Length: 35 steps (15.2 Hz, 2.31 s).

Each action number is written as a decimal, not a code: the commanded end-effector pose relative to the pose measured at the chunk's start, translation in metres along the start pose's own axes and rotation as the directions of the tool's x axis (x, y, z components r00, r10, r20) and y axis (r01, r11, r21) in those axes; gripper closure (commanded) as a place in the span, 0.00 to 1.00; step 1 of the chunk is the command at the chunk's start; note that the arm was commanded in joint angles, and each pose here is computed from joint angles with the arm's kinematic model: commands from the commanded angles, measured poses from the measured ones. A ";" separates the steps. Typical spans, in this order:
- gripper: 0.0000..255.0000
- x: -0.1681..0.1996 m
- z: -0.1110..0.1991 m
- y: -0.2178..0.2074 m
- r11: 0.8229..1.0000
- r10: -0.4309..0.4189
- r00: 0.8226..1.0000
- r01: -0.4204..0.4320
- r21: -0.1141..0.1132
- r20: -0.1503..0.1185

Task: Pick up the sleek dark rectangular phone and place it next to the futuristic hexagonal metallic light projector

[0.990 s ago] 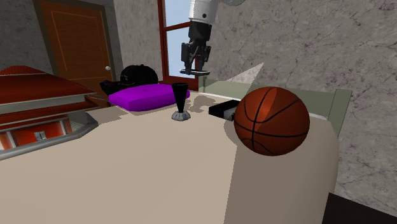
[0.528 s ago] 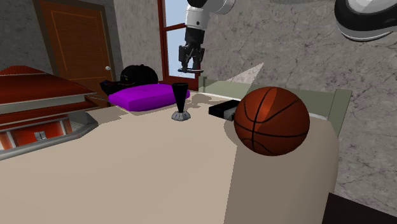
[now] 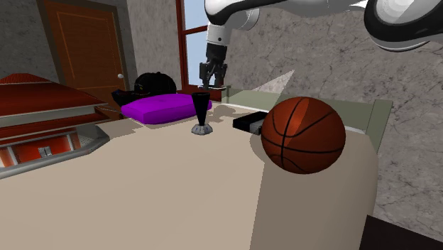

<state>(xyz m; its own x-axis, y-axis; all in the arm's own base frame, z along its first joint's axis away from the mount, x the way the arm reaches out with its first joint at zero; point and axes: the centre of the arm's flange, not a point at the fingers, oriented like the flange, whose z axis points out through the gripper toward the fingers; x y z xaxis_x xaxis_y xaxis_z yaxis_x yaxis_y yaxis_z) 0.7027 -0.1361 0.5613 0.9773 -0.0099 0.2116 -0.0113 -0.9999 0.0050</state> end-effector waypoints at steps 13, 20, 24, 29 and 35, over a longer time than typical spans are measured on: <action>1.00 -0.016 0.072 -0.001 1.000 0.000 1.000 0.000 0.000 -0.001; 1.00 -0.024 0.108 -0.001 1.000 0.000 1.000 0.000 0.000 -0.001; 1.00 -0.029 0.129 -0.001 1.000 0.000 1.000 0.000 0.000 -0.001; 1.00 -0.034 0.155 -0.001 1.000 0.000 1.000 0.000 0.000 -0.001; 1.00 -0.041 0.186 -0.001 1.000 0.000 1.000 0.000 0.000 -0.001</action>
<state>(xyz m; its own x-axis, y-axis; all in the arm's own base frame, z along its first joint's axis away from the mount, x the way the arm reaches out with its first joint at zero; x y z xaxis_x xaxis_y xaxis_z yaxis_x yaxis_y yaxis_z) 0.7027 -0.1357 0.3760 0.9773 -0.0100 0.2118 -0.0114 -0.9999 0.0050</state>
